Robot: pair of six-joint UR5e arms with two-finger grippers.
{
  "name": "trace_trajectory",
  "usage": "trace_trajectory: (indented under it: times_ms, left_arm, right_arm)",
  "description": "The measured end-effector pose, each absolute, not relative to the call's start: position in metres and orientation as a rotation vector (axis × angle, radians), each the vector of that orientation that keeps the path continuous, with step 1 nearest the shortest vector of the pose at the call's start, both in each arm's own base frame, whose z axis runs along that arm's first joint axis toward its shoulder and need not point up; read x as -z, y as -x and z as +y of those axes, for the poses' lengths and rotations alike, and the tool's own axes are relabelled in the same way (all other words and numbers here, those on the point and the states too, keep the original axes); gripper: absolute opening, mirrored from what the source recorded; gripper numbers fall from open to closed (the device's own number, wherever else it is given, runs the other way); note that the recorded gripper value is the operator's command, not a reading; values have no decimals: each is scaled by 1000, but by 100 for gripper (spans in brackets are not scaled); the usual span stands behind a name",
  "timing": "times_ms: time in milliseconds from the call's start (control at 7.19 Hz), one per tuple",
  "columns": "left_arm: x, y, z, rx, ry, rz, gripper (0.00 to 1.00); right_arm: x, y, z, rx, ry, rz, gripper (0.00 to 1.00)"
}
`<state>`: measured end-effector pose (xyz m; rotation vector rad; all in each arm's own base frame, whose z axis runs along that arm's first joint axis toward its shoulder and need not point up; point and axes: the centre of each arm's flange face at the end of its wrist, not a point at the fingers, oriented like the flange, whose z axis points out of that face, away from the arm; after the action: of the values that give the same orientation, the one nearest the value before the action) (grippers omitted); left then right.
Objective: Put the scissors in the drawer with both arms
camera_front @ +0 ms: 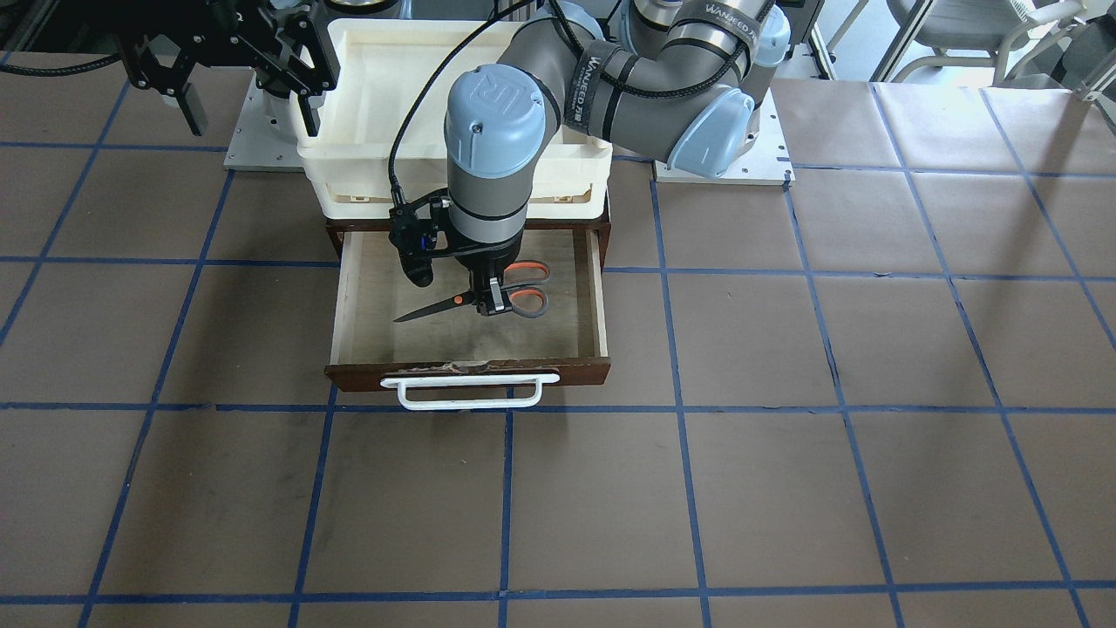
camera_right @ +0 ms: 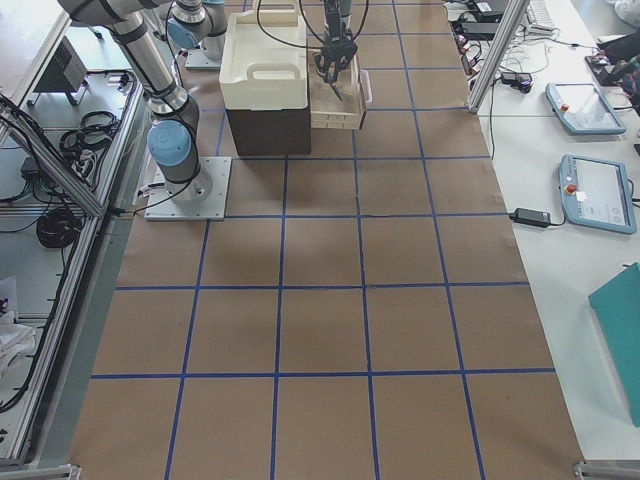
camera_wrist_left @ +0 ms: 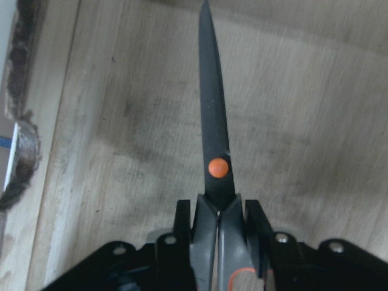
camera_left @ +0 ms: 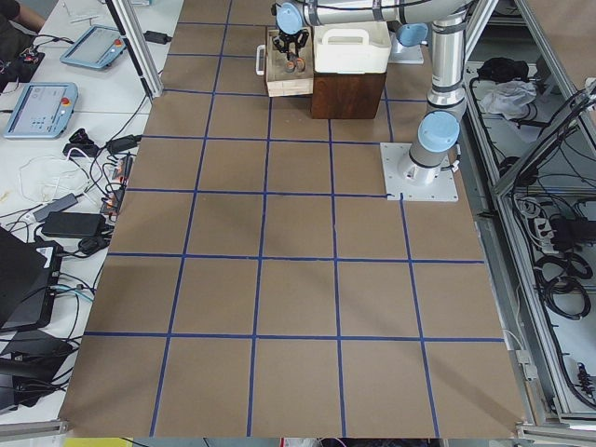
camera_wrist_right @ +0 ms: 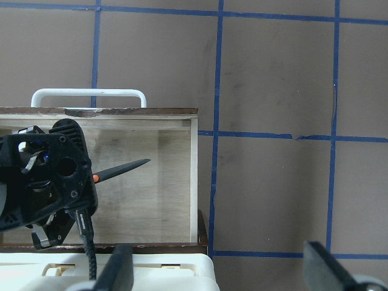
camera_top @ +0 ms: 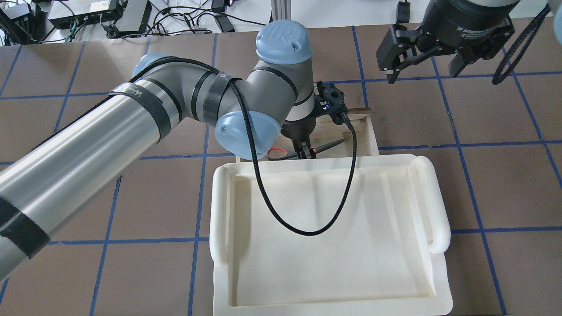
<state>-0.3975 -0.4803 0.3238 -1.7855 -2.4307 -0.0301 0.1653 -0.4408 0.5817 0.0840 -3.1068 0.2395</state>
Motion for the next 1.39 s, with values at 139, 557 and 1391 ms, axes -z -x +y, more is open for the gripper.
trace_trajectory:
  times_ms: [139, 557, 1391]
  left_arm:
    - [-324, 398, -480, 28, 1780, -2432, 67]
    - [-324, 398, -481, 23, 1769, -2439, 71]
    - [-425, 257, -560, -237, 1275, -2685, 80]
  right_arm:
    - [-582, -165, -441, -240, -86, -3107, 100]
    - [-582, -165, -441, -243, -94, -3107, 100]
    - [-582, -166, -441, -237, -91, -3110, 100]
